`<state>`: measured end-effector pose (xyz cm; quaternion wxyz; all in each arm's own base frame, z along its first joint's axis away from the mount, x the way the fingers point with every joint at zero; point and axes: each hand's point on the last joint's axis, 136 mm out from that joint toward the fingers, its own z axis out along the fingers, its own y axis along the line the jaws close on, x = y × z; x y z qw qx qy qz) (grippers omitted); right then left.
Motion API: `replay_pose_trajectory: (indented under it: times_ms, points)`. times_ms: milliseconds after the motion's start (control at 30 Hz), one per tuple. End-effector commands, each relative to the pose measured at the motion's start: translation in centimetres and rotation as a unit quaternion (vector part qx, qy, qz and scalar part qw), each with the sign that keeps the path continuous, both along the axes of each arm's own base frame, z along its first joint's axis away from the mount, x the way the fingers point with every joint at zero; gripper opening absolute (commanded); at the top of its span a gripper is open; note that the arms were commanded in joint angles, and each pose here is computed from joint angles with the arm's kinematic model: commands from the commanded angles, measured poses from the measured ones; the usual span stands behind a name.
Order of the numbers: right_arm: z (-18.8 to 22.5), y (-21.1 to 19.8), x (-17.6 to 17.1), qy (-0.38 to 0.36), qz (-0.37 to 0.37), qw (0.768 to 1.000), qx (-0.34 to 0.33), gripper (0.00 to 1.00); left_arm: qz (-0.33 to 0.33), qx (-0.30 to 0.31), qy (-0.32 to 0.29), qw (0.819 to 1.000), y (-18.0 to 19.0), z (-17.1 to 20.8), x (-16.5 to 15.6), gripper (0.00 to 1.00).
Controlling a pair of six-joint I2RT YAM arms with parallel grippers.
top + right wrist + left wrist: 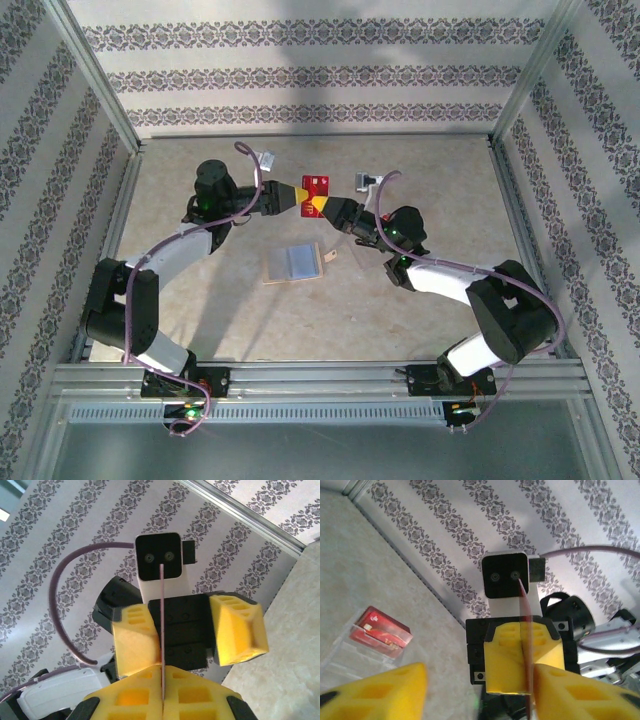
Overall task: Put the credit cards into the card holder
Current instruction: Pick up the credit card from the storage box, then insert the credit card into the card slot.
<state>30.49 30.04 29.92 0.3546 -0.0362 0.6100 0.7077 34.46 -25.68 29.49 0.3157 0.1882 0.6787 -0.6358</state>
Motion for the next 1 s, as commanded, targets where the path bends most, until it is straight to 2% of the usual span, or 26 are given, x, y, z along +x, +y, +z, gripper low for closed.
replay_pose_trajectory:
  times_ms: [0,100,133,200,267,367,500,833,900,967]
  points:
    - [0.9,0.5,0.0,-0.028,0.000,1.000,0.003,0.00,-0.009,-0.014,-0.019,1.000,-0.4,0.9,-0.5,0.37]
    - [0.6,0.4,0.1,-0.028,-0.006,1.000,-0.002,0.00,-0.014,-0.019,-0.030,0.999,-0.4,1.4,-0.9,0.02]
    - [0.4,0.4,0.1,-0.026,-0.008,1.000,-0.005,0.00,-0.018,-0.022,-0.039,0.999,-0.4,1.7,-1.1,0.00]
    - [0.1,0.5,0.3,-0.024,-0.007,1.000,-0.011,0.02,-0.025,-0.026,-0.048,0.998,-0.4,2.1,-1.4,0.00]
    - [0.2,0.2,0.3,-0.022,-0.008,1.000,-0.016,0.14,-0.026,-0.024,-0.043,0.998,-0.4,2.0,-1.2,0.00]
    - [0.2,-1.0,0.3,-0.027,-0.020,0.999,-0.030,0.23,-0.023,-0.017,-0.037,0.999,-0.3,1.2,-1.1,0.00]
    - [0.6,-1.9,0.1,-0.033,-0.025,0.998,-0.045,0.28,-0.021,-0.013,-0.027,0.999,-0.3,0.7,-1.1,0.00]
    - [1.0,-1.5,-0.7,-0.048,0.004,0.996,-0.076,0.21,-0.027,-0.013,-0.024,0.999,-0.5,0.7,-1.4,0.00]
    - [0.6,-1.5,-0.6,-0.045,0.003,0.996,-0.079,0.16,-0.026,-0.013,-0.024,0.999,-0.5,0.5,-1.4,0.00]
    - [0.4,-1.5,-0.4,-0.041,0.000,0.996,-0.080,0.05,-0.027,-0.011,-0.028,0.999,-0.5,0.5,-1.5,0.00]
